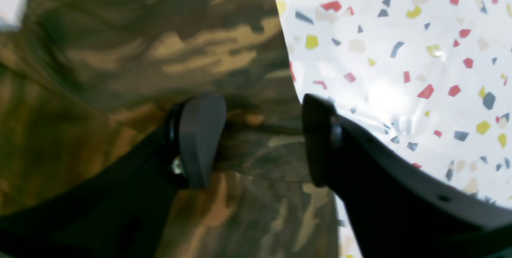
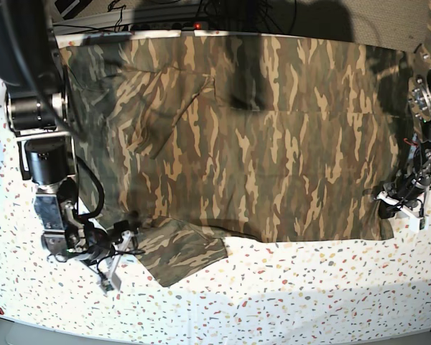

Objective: Fold the T-shirt properly
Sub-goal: 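Grasp the hem corners with both grippers, then lift the hem and fold it over toward the collar with both grippers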

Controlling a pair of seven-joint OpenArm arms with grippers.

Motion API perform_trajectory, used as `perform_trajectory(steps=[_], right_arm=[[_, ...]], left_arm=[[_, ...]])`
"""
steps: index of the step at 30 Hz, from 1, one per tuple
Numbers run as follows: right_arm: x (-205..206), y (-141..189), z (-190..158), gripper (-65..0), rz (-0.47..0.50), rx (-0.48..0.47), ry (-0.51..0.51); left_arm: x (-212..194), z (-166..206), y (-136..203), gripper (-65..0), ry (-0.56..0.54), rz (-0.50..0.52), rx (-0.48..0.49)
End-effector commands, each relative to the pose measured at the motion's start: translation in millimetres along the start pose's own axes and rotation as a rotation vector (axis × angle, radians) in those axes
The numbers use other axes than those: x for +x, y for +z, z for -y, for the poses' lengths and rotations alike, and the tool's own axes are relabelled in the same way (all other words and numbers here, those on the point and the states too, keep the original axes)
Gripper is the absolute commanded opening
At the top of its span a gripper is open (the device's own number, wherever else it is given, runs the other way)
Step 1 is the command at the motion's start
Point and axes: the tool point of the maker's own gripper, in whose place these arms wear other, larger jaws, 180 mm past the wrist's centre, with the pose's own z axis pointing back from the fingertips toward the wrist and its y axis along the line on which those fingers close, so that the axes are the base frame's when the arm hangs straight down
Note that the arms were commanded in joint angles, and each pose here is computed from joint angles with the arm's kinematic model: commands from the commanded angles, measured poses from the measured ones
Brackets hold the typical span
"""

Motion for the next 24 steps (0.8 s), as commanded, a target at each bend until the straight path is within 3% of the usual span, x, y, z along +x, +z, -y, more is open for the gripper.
perform_trajectory(steps=[1, 5, 11, 20, 24], right_arm=[[33.4, 10.3, 11.9, -29.0, 0.074, -0.025, 0.034], [19.3, 2.7, 11.0, -29.0, 0.016, -0.048, 0.108], [-3.3, -1.1, 30.7, -29.0, -0.036, -0.119, 0.101], [-41.5, 6.8, 66.7, -29.0, -0.100, -0.179, 0.038], [-62.5, 3.0, 58.2, -30.3, -0.152, -0.122, -0.017]], left_arm=[[-4.2, 2.8, -0.9, -65.0, -0.024, -0.048, -0.012], [-4.2, 2.6, -0.8, -65.0, -0.024, -0.048, -0.012], [-4.2, 2.8, -0.9, -65.0, -0.024, -0.048, -0.012], [-3.9, 2.8, -0.9, -65.0, -0.024, -0.046, -0.012], [-3.2, 2.6, -0.8, -65.0, -0.024, -0.043, -0.012]])
